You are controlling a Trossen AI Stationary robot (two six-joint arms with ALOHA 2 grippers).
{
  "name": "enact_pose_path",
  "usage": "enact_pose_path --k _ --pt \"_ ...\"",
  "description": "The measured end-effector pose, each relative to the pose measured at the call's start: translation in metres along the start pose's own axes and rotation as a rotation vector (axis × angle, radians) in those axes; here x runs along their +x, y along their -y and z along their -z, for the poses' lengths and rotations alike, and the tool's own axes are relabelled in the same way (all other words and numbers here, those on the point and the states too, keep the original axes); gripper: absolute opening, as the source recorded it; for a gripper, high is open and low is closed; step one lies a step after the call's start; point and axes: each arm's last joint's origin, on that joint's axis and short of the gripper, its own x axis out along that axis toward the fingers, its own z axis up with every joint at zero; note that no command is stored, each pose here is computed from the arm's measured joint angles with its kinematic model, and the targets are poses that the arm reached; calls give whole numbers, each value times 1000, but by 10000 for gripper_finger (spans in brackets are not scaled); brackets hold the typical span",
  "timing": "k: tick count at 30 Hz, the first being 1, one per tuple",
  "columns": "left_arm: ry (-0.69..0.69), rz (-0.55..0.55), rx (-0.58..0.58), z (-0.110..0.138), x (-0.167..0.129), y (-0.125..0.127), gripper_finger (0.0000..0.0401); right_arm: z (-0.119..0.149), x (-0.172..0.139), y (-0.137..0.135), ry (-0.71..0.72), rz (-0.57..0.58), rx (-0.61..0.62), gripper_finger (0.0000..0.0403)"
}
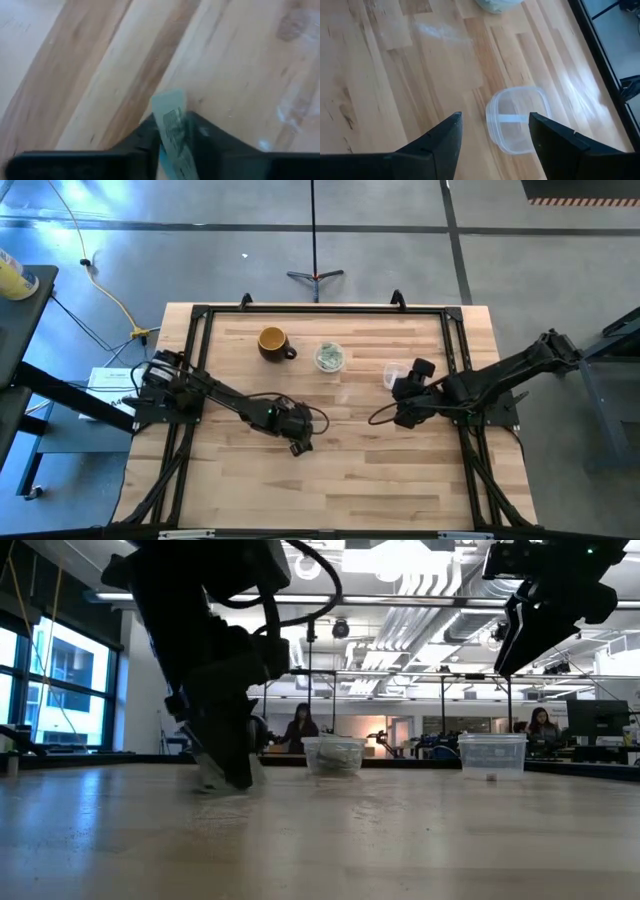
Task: Pick and place items into bin
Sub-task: Put the light green stevia packet into the left transparent bin
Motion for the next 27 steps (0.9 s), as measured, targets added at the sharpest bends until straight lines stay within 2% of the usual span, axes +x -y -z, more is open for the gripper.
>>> enact_pose_path --k 5,9,15,17,20,22,25,27 --pt "-7 31 51 -12 -7 -4 36 0 0 0 -6 -4 26 222" --pt "95 63 79 -41 -30 -6 35 0 0 0 -8 -7 34 218" --pt "220 52 168 -95 -59 -25 37 0 -1 1 14 19 58 209" --pt "271 28 216 -115 -65 -39 37 0 -3 2 28 21 68 204" --pt "311 -40 249 -140 -65 -74 37 2 -8 5 45 13 92 196" --pt "323 -77 222 -153 -61 -103 37 2 -11 7 54 5 103 191" --pt "320 -42 137 -165 -54 -147 37 3 -14 10 53 -5 121 185" --pt "350 -14 98 -174 -45 -165 37 4 -15 12 48 -3 124 182"
